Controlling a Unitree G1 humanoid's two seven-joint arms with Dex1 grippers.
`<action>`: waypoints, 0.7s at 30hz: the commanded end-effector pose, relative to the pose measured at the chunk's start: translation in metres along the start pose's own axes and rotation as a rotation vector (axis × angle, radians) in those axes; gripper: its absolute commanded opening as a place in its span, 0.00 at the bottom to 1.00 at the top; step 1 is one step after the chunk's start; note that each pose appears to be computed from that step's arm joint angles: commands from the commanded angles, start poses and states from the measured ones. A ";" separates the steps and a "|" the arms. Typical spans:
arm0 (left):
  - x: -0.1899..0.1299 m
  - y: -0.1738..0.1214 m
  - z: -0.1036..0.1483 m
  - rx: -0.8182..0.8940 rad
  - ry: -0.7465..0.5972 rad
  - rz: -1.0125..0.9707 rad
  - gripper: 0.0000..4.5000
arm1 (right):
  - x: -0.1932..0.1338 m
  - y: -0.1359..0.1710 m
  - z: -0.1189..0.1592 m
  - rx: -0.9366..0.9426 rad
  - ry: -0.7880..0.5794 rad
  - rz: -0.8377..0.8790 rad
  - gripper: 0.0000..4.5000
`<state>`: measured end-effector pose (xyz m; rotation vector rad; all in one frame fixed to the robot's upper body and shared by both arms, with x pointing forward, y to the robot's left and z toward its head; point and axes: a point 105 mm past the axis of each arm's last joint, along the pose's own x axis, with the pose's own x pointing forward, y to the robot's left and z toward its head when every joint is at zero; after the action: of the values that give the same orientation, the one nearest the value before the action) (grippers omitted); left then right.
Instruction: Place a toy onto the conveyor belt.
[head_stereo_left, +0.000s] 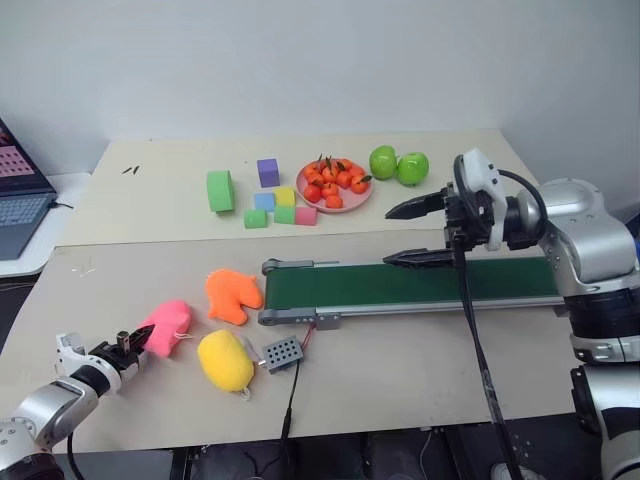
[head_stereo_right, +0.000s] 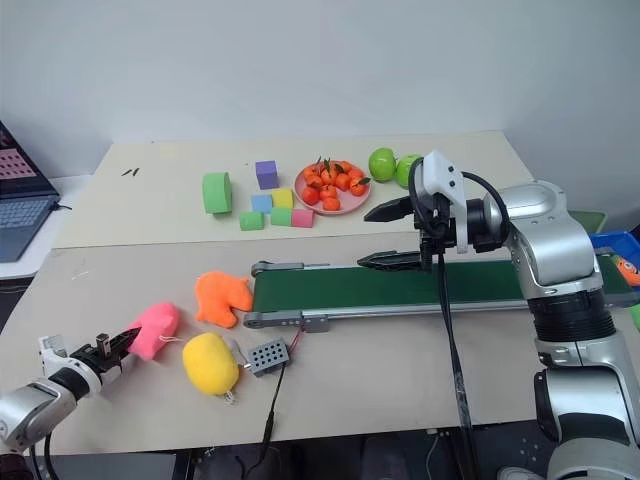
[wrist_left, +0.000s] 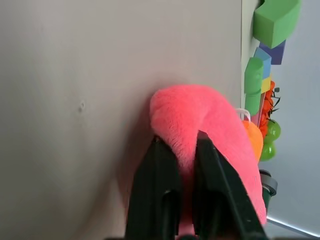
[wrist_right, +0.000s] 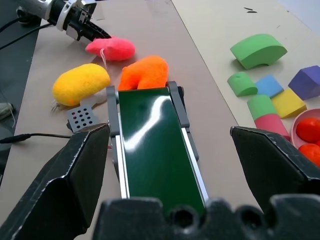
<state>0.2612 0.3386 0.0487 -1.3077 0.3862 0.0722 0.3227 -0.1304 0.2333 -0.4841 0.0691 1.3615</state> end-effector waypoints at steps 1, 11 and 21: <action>-0.006 -0.050 0.038 0.056 -0.145 -0.172 0.00 | -0.008 -0.003 0.013 -0.053 -0.016 -0.022 1.00; -0.003 -0.217 0.043 0.977 -0.461 -0.408 0.00 | -0.004 -0.003 0.012 -0.057 -0.023 -0.010 1.00; 0.020 -0.288 -0.048 2.245 -0.786 -0.481 0.00 | -0.002 -0.003 0.011 -0.057 -0.032 -0.024 1.00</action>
<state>0.3558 0.2374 0.2868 0.6602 -0.3958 -0.2164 0.3252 -0.1290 0.2320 -0.4768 0.0651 1.3602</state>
